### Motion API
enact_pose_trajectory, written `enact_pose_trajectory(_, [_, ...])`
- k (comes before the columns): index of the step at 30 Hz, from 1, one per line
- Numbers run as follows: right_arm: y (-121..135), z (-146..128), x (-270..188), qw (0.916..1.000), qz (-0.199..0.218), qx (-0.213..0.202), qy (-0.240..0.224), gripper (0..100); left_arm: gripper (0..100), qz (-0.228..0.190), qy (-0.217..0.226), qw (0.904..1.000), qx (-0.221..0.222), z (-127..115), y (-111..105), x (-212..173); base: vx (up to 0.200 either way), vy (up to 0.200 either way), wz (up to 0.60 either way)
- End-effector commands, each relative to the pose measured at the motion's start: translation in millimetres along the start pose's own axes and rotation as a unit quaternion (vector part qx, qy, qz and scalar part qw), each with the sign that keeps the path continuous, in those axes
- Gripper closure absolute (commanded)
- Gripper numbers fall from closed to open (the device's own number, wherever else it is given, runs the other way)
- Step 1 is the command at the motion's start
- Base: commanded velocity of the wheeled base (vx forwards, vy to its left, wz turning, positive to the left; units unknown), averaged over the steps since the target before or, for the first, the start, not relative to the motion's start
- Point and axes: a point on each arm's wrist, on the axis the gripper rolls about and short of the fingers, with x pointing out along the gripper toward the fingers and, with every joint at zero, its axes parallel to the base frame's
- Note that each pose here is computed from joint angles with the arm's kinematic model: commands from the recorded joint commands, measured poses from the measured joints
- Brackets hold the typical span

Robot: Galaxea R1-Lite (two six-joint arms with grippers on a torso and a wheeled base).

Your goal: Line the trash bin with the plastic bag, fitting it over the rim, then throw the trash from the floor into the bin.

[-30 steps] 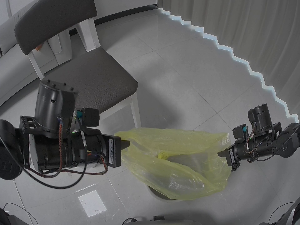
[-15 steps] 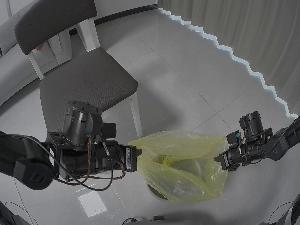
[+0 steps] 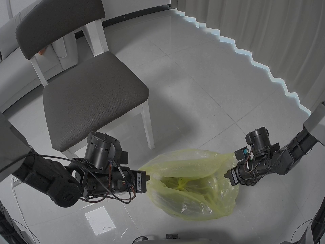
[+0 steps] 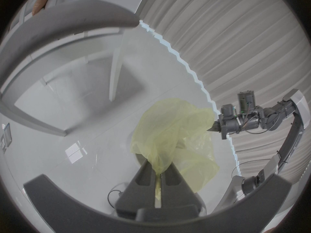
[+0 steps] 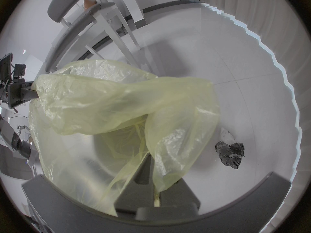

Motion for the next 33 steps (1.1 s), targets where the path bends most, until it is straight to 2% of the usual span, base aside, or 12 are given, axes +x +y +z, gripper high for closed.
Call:
enact_pose_trajectory(1, [-6.8, -7.4, 11.3, 0.9998, -0.004, 0.001, 0.021, 100, 100, 0.017, 0.028, 0.9994, -0.013, -14.1, 13.7, 20.0, 0.0, 0.0, 0.0])
enact_pose_trajectory(6, [-8.3, -14.8, 10.6, 0.9994, -0.005, 0.001, 0.033, 100, 100, 0.012, 0.007, 0.9996, -0.025, -25.8, 25.6, 34.1, 0.0, 0.0, 0.0])
enact_pose_trajectory(12, [-5.5, -21.0, 16.4, 0.999, -0.002, -0.002, 0.046, 100, 100, 0.008, 0.011, 0.9994, -0.033, -45.5, 43.3, 45.4, 0.0, 0.0, 0.0])
enact_pose_trajectory(19, [-3.1, -13.3, 30.2, 0.9996, 0.002, -0.008, 0.029, 100, 100, -0.01, -0.016, 0.9993, -0.031, -50.4, 53.9, 54.0, 0.0, 0.0, 0.0])
enact_pose_trajectory(25, [-0.5, -15.6, 36.6, 0.9992, 0.004, -0.015, 0.037, 100, 100, -0.011, -0.011, 0.9993, -0.034, -59.3, 67.6, 56.1, 0.0, 0.0, 0.0])
enact_pose_trajectory(29, [-2.4, -17.9, 36.2, 0.9988, 0.002, -0.028, 0.041, 100, 100, -0.019, -0.027, 0.9991, -0.028, -62.3, 69.6, 60.0, 0.0, 0.0, 0.0])
enact_pose_trajectory(30, [-4.2, -19.0, 34.1, 0.9985, -0.001, -0.034, 0.043, 0, 100, -0.024, -0.04, 0.9986, -0.025, -63.0, 70.6, 63.1, 0.0, 0.0, 0.0])
enact_pose_trajectory(33, [-6.7, -24.1, 30.8, 0.9983, -0.007, -0.032, 0.047, 0, 100, -0.03, -0.053, 0.9979, -0.02, -63.4, 70.2, 67.1, 0.0, 0.0, 0.0])
